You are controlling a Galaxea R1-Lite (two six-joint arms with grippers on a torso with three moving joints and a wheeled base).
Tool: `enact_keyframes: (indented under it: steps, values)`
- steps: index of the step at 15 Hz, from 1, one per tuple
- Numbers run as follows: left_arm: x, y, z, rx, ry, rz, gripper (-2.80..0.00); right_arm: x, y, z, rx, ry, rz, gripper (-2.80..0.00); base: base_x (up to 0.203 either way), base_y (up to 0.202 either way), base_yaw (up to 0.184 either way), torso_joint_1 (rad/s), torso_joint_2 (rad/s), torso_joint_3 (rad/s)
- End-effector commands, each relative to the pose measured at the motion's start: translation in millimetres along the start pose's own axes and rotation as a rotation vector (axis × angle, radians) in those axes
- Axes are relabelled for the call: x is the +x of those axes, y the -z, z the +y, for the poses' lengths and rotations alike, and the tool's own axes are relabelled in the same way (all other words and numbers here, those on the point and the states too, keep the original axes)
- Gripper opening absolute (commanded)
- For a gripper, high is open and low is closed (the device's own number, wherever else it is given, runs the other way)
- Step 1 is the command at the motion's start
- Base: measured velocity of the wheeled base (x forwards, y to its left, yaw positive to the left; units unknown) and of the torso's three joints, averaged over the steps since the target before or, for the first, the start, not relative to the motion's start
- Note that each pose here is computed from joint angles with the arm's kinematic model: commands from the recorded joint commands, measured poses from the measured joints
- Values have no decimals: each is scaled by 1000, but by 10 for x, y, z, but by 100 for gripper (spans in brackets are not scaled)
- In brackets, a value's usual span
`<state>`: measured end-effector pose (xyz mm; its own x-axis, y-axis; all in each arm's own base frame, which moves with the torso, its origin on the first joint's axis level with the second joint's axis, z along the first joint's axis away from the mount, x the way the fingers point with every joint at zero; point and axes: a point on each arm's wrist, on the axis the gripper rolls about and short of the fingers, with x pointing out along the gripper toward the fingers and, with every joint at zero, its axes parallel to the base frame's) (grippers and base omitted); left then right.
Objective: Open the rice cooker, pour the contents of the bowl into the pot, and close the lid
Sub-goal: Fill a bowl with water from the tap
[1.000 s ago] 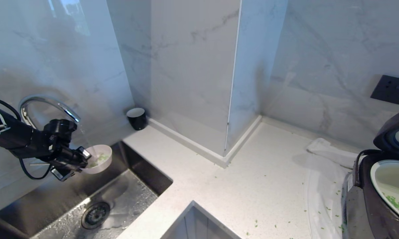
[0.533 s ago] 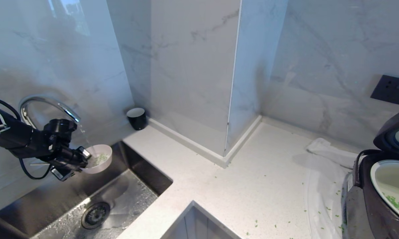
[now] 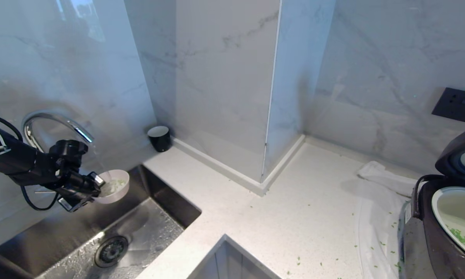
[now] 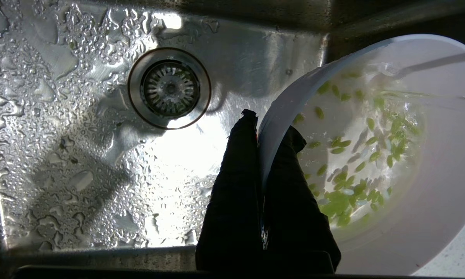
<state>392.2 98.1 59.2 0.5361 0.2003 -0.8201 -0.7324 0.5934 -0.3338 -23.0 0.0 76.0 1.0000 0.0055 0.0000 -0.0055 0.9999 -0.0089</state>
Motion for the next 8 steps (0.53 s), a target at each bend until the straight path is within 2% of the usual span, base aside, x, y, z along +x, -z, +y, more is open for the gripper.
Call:
enact_keyframes:
  steps: [1, 8]
  values:
    - [-27, -28, -25, -6, 9, -12, -280, 1, 0, 0, 0, -1, 1, -280, 0, 0, 0, 0, 0, 0]
    - [-42, -51, -44, -10, 17, -20, -280, 0, 0, 0, 0, -1, 0, -280, 0, 0, 0, 0, 0, 0]
